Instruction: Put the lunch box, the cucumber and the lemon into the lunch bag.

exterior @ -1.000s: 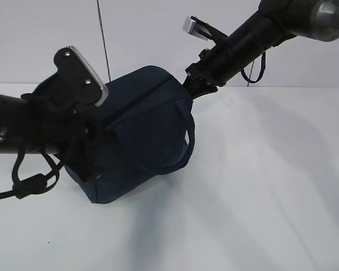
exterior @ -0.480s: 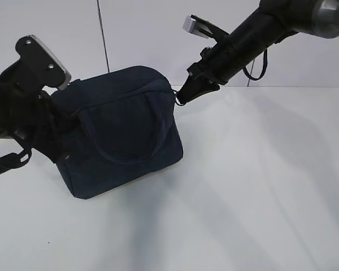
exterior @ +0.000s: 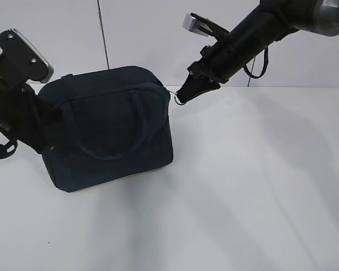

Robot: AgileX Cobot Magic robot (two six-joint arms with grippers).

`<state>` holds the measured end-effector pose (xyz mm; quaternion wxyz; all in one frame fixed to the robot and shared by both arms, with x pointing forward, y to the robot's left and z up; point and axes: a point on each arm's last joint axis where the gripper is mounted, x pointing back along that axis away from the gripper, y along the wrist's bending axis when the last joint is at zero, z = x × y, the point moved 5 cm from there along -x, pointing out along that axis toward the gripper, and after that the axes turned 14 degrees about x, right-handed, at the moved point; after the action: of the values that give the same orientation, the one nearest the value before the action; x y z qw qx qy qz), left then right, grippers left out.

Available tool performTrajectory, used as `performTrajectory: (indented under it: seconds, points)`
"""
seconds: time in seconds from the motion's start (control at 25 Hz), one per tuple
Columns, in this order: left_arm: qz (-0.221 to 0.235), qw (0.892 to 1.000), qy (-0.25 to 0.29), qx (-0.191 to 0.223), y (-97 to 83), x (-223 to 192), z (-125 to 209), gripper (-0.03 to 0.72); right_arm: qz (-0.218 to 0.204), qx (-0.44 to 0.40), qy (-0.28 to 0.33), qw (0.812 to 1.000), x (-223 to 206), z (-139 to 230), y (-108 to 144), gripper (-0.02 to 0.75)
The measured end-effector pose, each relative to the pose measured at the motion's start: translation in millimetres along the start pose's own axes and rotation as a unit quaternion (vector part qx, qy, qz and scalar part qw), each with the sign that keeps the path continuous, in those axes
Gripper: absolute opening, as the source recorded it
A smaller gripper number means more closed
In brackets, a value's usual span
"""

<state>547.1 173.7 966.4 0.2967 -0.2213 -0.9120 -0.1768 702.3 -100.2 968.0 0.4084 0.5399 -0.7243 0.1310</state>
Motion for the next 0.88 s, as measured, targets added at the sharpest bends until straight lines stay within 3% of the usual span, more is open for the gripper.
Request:
performTrajectory:
  seconds: [0.88]
  points:
    - [-0.002,1.0,0.0,0.002,2.0,0.0,0.3,0.013,-0.028,-0.005,0.013,1.0,-33.7,19.8,-12.0,0.02]
